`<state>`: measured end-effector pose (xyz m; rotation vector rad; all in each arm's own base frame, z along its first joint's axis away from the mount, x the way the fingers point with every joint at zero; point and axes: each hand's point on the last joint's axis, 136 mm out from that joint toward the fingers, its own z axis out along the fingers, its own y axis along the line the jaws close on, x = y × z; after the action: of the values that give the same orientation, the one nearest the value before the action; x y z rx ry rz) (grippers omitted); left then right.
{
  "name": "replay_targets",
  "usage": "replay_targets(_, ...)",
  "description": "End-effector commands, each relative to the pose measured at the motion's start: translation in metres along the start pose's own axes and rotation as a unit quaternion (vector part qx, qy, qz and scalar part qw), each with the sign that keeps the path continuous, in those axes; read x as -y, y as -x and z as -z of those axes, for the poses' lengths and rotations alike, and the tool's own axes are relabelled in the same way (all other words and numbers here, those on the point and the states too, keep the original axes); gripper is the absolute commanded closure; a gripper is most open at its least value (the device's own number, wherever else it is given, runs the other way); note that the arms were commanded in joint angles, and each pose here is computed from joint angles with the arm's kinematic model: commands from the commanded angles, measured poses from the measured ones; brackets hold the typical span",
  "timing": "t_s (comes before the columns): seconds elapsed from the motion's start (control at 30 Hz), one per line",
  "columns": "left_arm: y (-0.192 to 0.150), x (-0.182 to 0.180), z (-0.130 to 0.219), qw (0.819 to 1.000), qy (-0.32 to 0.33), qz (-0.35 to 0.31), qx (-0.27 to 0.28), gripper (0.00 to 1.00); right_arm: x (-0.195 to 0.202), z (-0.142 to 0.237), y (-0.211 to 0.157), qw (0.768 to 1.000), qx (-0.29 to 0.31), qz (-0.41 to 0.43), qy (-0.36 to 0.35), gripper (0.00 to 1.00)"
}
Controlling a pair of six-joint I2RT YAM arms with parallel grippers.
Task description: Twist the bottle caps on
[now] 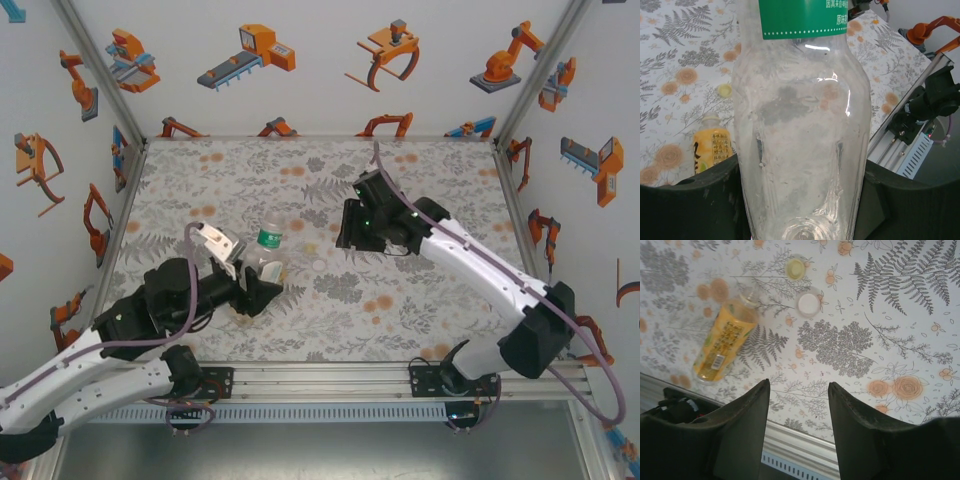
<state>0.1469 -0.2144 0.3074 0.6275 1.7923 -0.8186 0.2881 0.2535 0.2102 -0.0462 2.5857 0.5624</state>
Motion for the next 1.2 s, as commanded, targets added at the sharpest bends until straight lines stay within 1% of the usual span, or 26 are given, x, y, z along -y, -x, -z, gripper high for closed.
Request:
replay_targets(0.0, -0.007, -0.013, 0.009, 0.999, 0.029, 0.018, -0.001, 0.91, -0.004, -0.012, 0.01, 1.0, 0.011, 0.023, -0.005, 0.53)
replay_targets(0.1, -0.008, -0.019, 0.016, 0.999, 0.041, 0.022, 0.003, 0.9, -0.004, -0.032, 0.01, 0.999, 0.015, 0.044, -0.025, 0.53)
replay_targets(0.23, -0.007, -0.024, 0.02, 0.998, 0.052, 0.023, 0.009, 0.9, -0.01, -0.061, 0.006, 0.997, -0.006, 0.065, -0.04, 0.52)
replay_targets(0.4, -0.005, -0.025, 0.02, 0.998, 0.059, 0.021, 0.012, 0.89, -0.018, -0.097, -0.002, 0.992, -0.037, 0.101, -0.071, 0.39)
replay_targets(0.53, -0.002, -0.026, 0.02, 0.998, 0.064, 0.016, 0.014, 0.89, -0.02, -0.123, -0.011, 0.987, -0.062, 0.118, -0.084, 0.36)
replay_targets(0.7, 0.001, -0.029, 0.02, 0.997, 0.072, 0.012, 0.014, 0.88, -0.016, -0.148, -0.021, 0.984, -0.082, 0.128, -0.093, 0.35)
replay_targets(0.9, -0.002, -0.029, 0.016, 0.997, 0.075, 0.008, 0.005, 0.88, -0.016, -0.172, -0.036, 0.983, -0.105, 0.126, -0.084, 0.37)
replay_targets(1.17, -0.007, -0.032, 0.014, 0.997, 0.081, 0.013, 0.001, 0.88, -0.012, -0.185, -0.046, 0.98, -0.117, 0.13, -0.089, 0.4)
